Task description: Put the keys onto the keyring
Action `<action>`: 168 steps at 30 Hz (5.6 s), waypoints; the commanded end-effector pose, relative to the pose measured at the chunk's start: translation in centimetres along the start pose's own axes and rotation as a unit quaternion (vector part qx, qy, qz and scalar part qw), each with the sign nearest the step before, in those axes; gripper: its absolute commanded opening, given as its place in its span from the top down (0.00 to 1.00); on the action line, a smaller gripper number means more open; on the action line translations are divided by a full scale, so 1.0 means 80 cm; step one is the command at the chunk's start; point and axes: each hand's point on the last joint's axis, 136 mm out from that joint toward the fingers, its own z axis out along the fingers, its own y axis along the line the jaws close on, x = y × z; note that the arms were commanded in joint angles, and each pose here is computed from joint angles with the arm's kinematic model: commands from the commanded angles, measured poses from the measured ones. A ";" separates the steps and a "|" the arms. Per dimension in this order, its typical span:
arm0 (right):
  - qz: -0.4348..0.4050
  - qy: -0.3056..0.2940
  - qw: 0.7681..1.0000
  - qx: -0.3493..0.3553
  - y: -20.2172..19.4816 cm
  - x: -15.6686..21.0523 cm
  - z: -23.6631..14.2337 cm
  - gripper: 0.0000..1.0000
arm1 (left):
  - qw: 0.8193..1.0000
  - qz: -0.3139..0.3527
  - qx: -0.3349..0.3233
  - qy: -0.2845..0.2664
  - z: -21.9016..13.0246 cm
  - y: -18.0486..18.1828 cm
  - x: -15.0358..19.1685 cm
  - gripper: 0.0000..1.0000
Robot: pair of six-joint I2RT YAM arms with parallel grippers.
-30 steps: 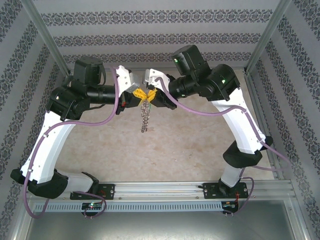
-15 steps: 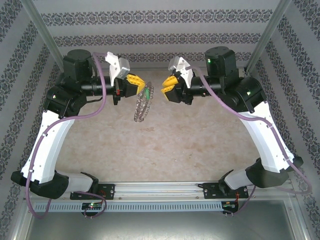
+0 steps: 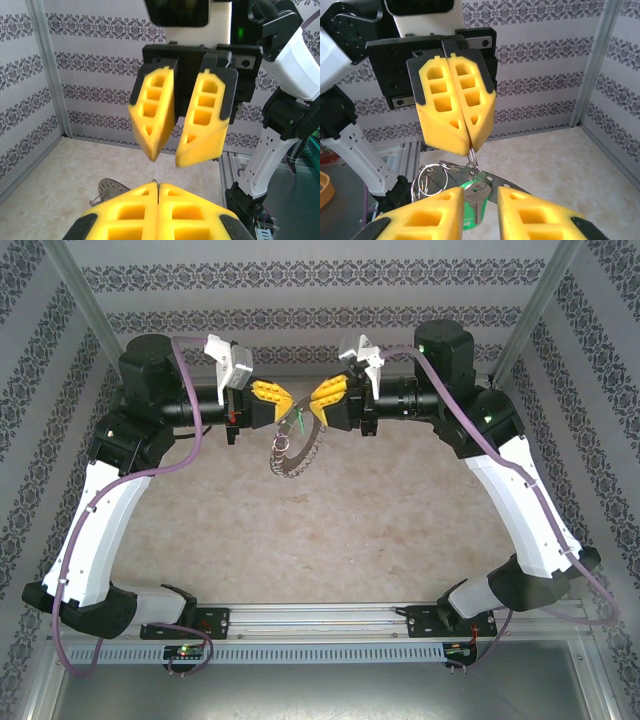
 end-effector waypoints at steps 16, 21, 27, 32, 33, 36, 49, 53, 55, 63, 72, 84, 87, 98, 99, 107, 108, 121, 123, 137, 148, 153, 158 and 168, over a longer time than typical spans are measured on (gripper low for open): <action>0.008 -0.015 0.998 -0.066 0.008 -0.011 0.010 0.87 | 0.999 0.029 0.015 -0.031 -0.009 -0.012 -0.025 1.00; 0.005 -0.016 0.997 -0.076 0.010 -0.013 0.011 0.92 | 0.999 0.028 0.014 -0.029 -0.009 -0.011 -0.024 1.00; 0.003 -0.012 0.997 -0.079 0.010 -0.012 0.013 1.00 | 0.999 0.029 0.011 -0.028 -0.009 -0.009 -0.023 1.00; 0.009 -0.005 0.997 -0.077 0.006 -0.007 0.015 1.00 | 0.999 0.032 0.009 -0.029 -0.009 -0.007 -0.025 1.00; 0.012 -0.002 0.997 -0.076 0.005 -0.006 0.016 1.00 | 0.999 0.031 0.008 -0.029 -0.009 -0.006 -0.024 1.00; 0.032 0.011 0.996 -0.078 0.001 0.000 0.019 1.00 | 0.999 0.035 0.008 -0.031 -0.010 -0.006 -0.027 1.00; 0.093 0.031 0.991 -0.086 -0.015 0.015 0.027 1.00 | 0.998 0.043 0.001 -0.040 -0.009 -0.002 -0.031 1.00; 0.103 0.029 0.991 -0.086 -0.022 0.012 0.033 1.00 | 0.998 0.041 0.004 -0.041 -0.009 -0.002 -0.031 1.00; 0.104 0.028 0.991 -0.084 -0.025 0.010 0.035 1.00 | 0.998 0.039 0.005 -0.040 -0.009 -0.002 -0.030 1.00; 0.097 0.015 0.991 -0.086 -0.027 -0.005 0.033 1.00 | 0.999 0.034 0.002 -0.035 -0.008 -0.001 -0.024 1.00; 0.089 0.007 0.992 -0.088 -0.022 -0.013 0.025 1.00 | 0.999 0.040 -0.019 -0.023 -0.008 0.010 -0.016 1.00; 0.079 0.008 0.994 -0.077 -0.017 -0.020 0.013 1.00 | 0.997 0.057 -0.057 0.001 -0.012 0.022 -0.005 1.00; 0.076 0.009 0.994 -0.073 -0.016 -0.023 0.011 1.00 | 0.996 0.059 -0.064 0.007 -0.014 0.023 -0.001 1.00; 0.094 0.033 0.994 -0.044 -0.025 -0.004 0.014 0.77 | 0.996 0.062 -0.065 0.004 -0.016 0.020 -0.003 1.00; 0.101 0.035 0.993 -0.041 -0.029 0.002 0.015 0.73 | 0.996 0.062 -0.063 0.001 -0.016 0.019 -0.005 1.00; 0.121 0.026 0.992 -0.034 -0.034 0.027 0.017 0.41 | 0.997 0.055 -0.043 -0.015 -0.014 0.013 -0.016 1.00; 0.123 0.027 0.992 -0.033 -0.035 0.029 0.018 0.41 | 0.997 0.056 -0.041 -0.018 -0.013 0.012 -0.018 1.00; 0.142 0.030 0.988 -0.060 -0.033 0.038 0.034 0.23 | 0.998 0.052 -0.038 -0.026 -0.010 0.017 -0.024 1.00; 0.144 0.032 0.987 -0.064 -0.031 0.040 0.036 0.25 | 0.998 0.051 -0.039 -0.026 -0.010 0.018 -0.023 1.00; 0.142 0.044 0.985 -0.085 -0.029 0.048 0.062 0.43 | 0.998 0.048 -0.037 -0.028 -0.011 0.016 -0.024 1.00; 0.127 0.042 0.987 -0.090 -0.025 0.037 0.067 0.86 | 0.998 0.047 -0.046 -0.023 -0.016 0.016 -0.018 1.00; 0.118 0.051 0.989 -0.076 -0.022 0.040 0.060 0.98 | 0.997 0.047 -0.059 -0.017 -0.018 0.022 -0.013 1.00; 0.107 0.056 0.991 -0.058 -0.023 0.041 0.050 1.00 | 0.997 0.047 -0.064 -0.014 -0.018 0.025 -0.010 1.00; 0.020 0.107 0.990 0.093 -0.058 0.055 0.032 1.00 | 0.996 0.042 -0.079 -0.009 -0.019 0.035 -0.003 1.00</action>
